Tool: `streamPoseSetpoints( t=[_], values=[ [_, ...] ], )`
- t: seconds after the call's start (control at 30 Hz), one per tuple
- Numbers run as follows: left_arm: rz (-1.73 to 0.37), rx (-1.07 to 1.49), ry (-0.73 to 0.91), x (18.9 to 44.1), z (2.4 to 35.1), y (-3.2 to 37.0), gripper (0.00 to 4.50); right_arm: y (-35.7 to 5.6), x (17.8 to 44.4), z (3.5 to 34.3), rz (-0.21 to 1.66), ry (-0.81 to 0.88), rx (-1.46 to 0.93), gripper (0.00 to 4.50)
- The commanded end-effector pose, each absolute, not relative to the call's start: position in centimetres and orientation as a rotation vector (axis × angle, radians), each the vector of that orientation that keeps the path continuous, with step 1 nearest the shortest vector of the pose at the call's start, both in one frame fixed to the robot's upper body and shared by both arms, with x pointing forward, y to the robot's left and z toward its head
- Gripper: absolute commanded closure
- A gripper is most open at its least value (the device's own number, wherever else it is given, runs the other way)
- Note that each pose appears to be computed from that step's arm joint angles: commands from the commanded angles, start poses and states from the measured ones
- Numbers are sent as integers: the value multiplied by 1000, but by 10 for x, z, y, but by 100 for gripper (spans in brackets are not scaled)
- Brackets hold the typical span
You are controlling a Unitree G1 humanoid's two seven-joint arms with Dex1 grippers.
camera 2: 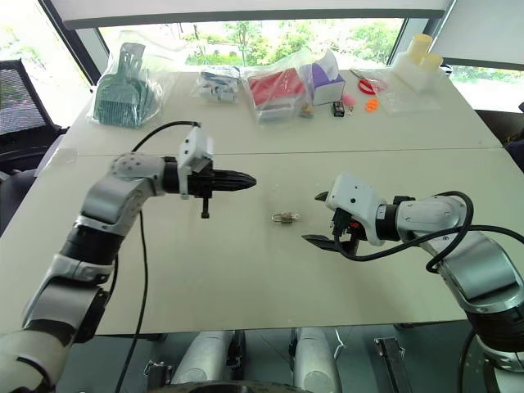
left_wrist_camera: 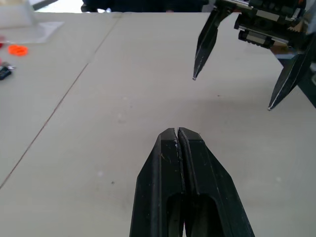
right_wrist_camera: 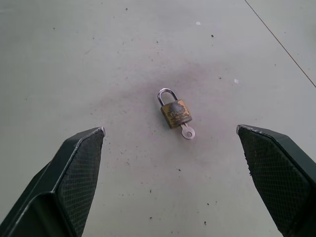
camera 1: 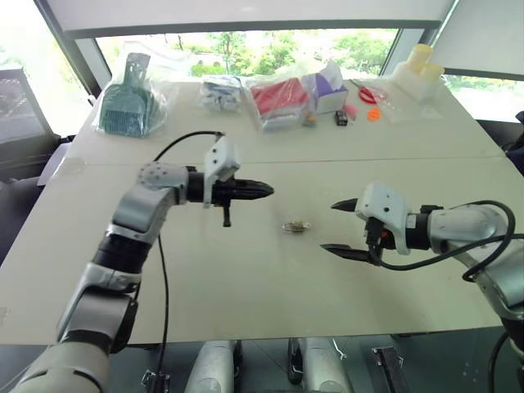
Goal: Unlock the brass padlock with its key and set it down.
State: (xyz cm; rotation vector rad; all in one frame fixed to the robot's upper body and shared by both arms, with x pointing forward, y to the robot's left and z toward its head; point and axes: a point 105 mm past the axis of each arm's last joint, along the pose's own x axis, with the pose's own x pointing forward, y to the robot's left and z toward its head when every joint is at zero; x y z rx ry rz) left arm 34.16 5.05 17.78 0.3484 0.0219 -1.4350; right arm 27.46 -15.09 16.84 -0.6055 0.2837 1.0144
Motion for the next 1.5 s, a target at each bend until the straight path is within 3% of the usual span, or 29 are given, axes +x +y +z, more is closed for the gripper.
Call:
streamPoseSetpoints(
  t=[0.03, 0.37, 1.1, 1.2, 1.4, 1.5],
  values=[
    [-1462, 402, 50, 346, 160, 39, 450, -149, 272, 179, 997, 234, -631, 6],
    [-1488, 450, 98, 348, 117, 19, 4, -152, 266, 175, 964, 245, -628, 0],
    [-1473, 470, 146, 355, 85, 1, 4, -151, 264, 174, 951, 247, -632, 0],
    [-1480, 496, 141, 353, 82, 2, 88, -151, 263, 174, 950, 247, -631, 0],
    [-1492, 497, 113, 351, 86, 3, 364, -150, 264, 174, 953, 246, -632, 0],
    [-1485, 501, 95, 352, 90, 2, 376, -149, 266, 173, 954, 241, -640, 0]
  ],
)
